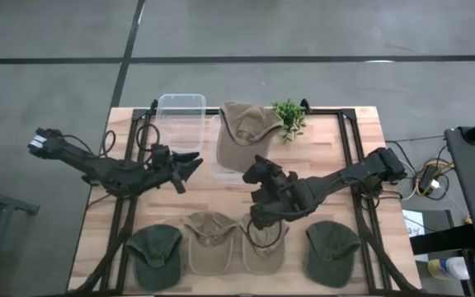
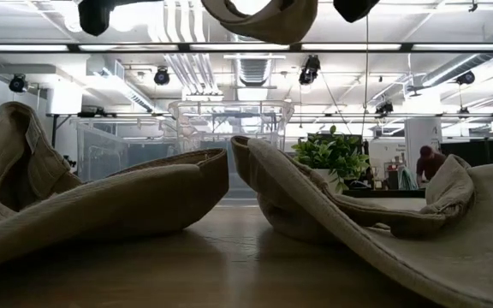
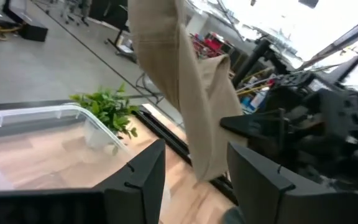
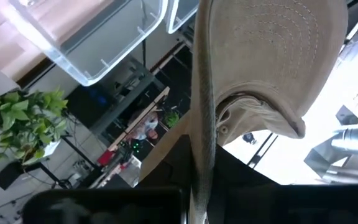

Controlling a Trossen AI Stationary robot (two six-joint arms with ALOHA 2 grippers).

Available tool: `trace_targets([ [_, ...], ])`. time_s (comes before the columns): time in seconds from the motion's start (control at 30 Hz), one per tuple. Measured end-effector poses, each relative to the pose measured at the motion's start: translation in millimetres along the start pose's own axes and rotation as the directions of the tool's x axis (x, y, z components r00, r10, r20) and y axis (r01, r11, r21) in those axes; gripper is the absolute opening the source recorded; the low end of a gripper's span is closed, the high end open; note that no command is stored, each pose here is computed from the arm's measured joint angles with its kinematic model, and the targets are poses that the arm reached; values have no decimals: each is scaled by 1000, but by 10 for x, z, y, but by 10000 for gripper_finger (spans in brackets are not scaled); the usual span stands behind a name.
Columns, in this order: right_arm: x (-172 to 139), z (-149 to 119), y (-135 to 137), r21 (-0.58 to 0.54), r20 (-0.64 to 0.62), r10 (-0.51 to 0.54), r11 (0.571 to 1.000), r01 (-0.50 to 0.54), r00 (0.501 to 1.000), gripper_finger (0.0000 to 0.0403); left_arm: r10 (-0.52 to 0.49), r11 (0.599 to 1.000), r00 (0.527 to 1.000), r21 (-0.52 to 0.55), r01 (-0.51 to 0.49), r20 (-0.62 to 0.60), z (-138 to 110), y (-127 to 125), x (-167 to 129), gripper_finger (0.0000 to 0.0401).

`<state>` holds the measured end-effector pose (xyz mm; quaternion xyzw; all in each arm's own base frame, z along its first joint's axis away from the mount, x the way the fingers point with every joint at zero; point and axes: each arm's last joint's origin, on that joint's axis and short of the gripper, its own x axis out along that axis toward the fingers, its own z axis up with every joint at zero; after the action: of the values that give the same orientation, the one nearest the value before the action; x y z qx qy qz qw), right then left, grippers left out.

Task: Pick & Place hat
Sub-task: Put the top brown cap into the right transparent bin

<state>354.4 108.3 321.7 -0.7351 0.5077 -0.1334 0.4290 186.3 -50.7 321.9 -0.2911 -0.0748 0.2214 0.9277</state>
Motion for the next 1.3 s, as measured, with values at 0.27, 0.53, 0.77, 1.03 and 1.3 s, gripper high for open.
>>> trace_targets([
  [0.27,26,109,-9,0,5,-8,1000,8,1000,13,54,998,998,15,-54,20,-8,14,174,165],
  [0.53,33,139,-4,-10,6,-8,1000,8,1000,13,22,1000,1000,15,-22,-4,-1,-48,269,165],
  [0.77,31,152,-28,19,10,-17,1000,17,1000,13,-6,1000,1000,21,6,-14,21,-111,355,165],
  [1.03,30,164,-55,43,17,-25,999,25,1000,13,-16,998,999,66,19,-45,-22,-87,449,156],
  [1.3,26,170,-53,111,37,-18,994,14,999,13,-18,997,999,75,21,-49,5,-61,456,21],
])
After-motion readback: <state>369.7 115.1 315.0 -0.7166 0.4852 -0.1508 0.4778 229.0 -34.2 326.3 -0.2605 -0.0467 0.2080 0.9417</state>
